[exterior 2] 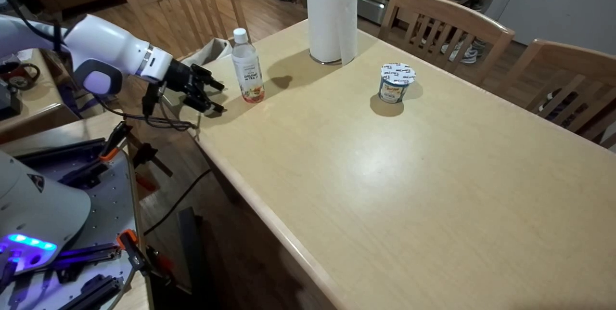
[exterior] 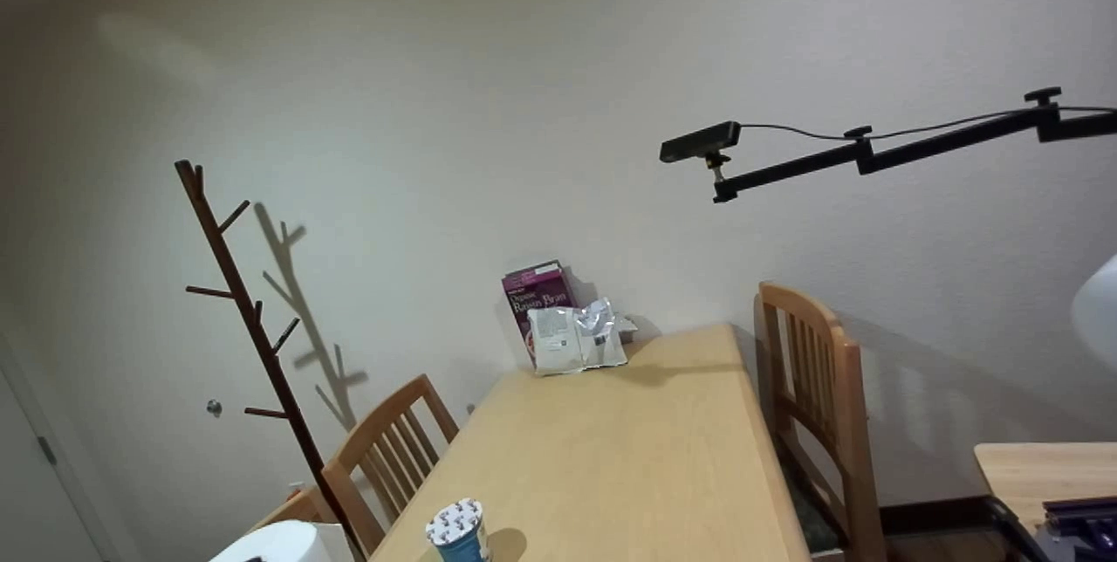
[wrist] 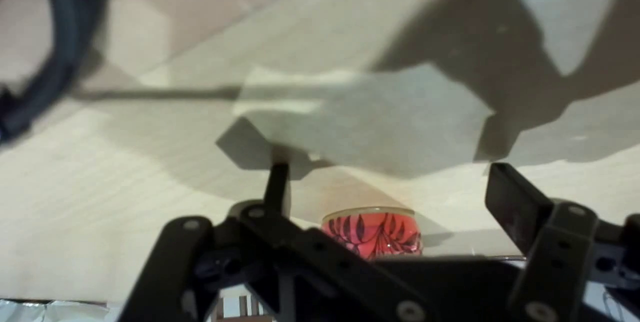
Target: Move the tissue roll to the top left corner of the table and put the bottle on the chair on the table
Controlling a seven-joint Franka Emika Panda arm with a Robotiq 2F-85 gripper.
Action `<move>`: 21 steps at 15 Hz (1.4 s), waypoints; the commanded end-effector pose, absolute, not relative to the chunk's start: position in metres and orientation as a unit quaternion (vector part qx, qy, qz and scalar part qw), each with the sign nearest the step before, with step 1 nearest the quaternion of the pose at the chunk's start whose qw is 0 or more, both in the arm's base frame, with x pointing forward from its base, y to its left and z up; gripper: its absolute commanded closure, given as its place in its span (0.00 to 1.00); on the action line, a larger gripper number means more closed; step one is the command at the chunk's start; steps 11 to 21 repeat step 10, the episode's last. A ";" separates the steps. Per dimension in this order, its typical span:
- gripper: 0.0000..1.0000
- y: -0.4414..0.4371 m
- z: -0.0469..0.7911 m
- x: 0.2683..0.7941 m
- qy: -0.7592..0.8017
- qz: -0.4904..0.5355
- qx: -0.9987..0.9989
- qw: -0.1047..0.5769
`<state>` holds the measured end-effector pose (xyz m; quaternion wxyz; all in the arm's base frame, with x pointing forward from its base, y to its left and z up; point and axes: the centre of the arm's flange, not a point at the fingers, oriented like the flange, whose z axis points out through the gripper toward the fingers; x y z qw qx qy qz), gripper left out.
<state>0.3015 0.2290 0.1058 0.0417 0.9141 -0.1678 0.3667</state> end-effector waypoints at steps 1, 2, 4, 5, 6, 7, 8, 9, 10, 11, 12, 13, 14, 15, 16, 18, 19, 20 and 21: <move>0.00 0.228 0.108 0.296 -0.167 0.357 0.918 0.040; 0.00 0.226 0.109 0.292 -0.168 0.351 0.920 0.038; 0.00 0.226 0.111 0.290 -0.168 0.345 0.923 0.037; 0.00 0.226 0.111 0.290 -0.168 0.344 0.923 0.036; 0.00 0.226 0.111 0.290 -0.168 0.344 0.923 0.036; 0.00 0.226 0.111 0.290 -0.168 0.344 0.923 0.036; 0.00 0.226 0.111 0.290 -0.168 0.343 0.923 0.036; 0.00 0.226 0.111 0.290 -0.168 0.343 0.923 0.036; 0.00 0.226 0.111 0.290 -0.168 0.343 0.923 0.036; 0.00 0.226 0.111 0.290 -0.168 0.343 0.923 0.036; 0.00 0.226 0.111 0.290 -0.168 0.343 0.923 0.036; 0.00 0.226 0.111 0.290 -0.168 0.343 0.923 0.036; 0.00 0.226 0.111 0.290 -0.168 0.343 0.923 0.036; 0.00 0.226 0.111 0.290 -0.168 0.343 0.923 0.036; 0.00 0.226 0.111 0.290 -0.168 0.343 0.923 0.036; 0.00 0.226 0.111 0.290 -0.168 0.343 0.923 0.036; 0.00 0.226 0.111 0.290 -0.168 0.343 0.923 0.036; 0.00 0.226 0.111 0.290 -0.168 0.343 0.923 0.036; 0.00 0.226 0.111 0.290 -0.168 0.343 0.923 0.036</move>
